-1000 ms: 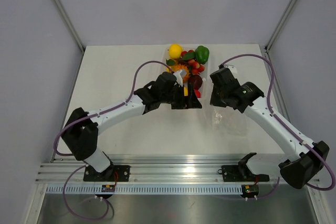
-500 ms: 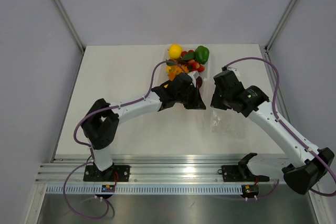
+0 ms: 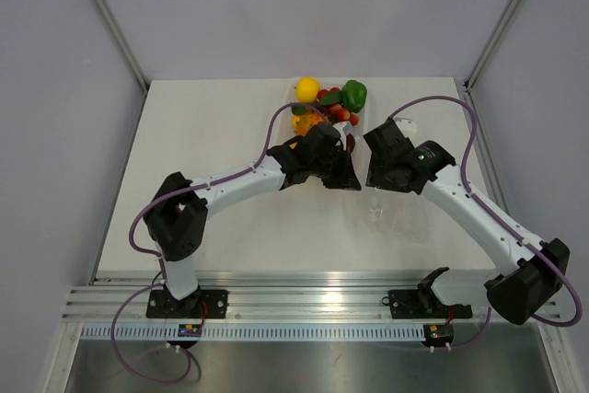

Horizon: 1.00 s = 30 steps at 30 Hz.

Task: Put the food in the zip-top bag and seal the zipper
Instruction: Pick up the zipper food storage bag at the center of the board.

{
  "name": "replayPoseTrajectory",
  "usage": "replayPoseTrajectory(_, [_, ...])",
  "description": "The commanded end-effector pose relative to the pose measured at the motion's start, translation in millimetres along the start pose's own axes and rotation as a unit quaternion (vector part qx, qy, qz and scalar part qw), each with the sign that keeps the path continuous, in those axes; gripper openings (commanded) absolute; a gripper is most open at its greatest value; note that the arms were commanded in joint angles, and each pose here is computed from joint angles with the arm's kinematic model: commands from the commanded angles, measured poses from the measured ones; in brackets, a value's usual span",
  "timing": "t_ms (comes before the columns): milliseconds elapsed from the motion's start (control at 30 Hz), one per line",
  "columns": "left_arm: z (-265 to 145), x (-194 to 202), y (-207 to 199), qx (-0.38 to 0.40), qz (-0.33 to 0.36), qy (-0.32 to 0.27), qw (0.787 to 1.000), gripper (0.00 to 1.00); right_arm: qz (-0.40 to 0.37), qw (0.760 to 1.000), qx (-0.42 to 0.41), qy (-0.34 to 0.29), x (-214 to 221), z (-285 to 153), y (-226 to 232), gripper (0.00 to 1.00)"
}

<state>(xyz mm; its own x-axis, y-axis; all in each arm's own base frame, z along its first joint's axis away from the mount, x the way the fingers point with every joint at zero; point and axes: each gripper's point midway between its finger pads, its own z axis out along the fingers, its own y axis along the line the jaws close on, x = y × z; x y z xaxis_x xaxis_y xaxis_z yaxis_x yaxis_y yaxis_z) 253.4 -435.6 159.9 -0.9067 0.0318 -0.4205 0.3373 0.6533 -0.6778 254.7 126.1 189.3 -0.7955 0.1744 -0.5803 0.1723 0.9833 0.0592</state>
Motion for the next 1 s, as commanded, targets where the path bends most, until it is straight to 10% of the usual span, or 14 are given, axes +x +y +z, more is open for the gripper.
replayPoseTrajectory(0, [-15,-17,-30,0.034,0.021,-0.023,0.999,0.0,0.005,0.999,-0.021,-0.028,-19,-14,10,0.53])
replayPoseTrajectory(200, [-13,-15,-29,0.039,0.015,-0.021,0.999,0.0,0.001,0.999,-0.032,-0.019,-15,-5,18,0.56])
replayPoseTrajectory(400, [-18,-16,-29,0.043,0.054,-0.016,0.998,0.0,-0.008,0.999,0.031,-0.035,-17,4,-5,0.0])
replayPoseTrajectory(667, [-5,-8,14,-0.019,0.122,0.052,0.991,0.0,-0.002,0.993,0.062,-0.102,-63,-32,-39,0.0])
replayPoseTrajectory(967, [-11,-36,-25,0.015,0.162,0.052,0.985,0.05,0.012,0.99,0.085,-0.112,-68,-42,-50,0.0])
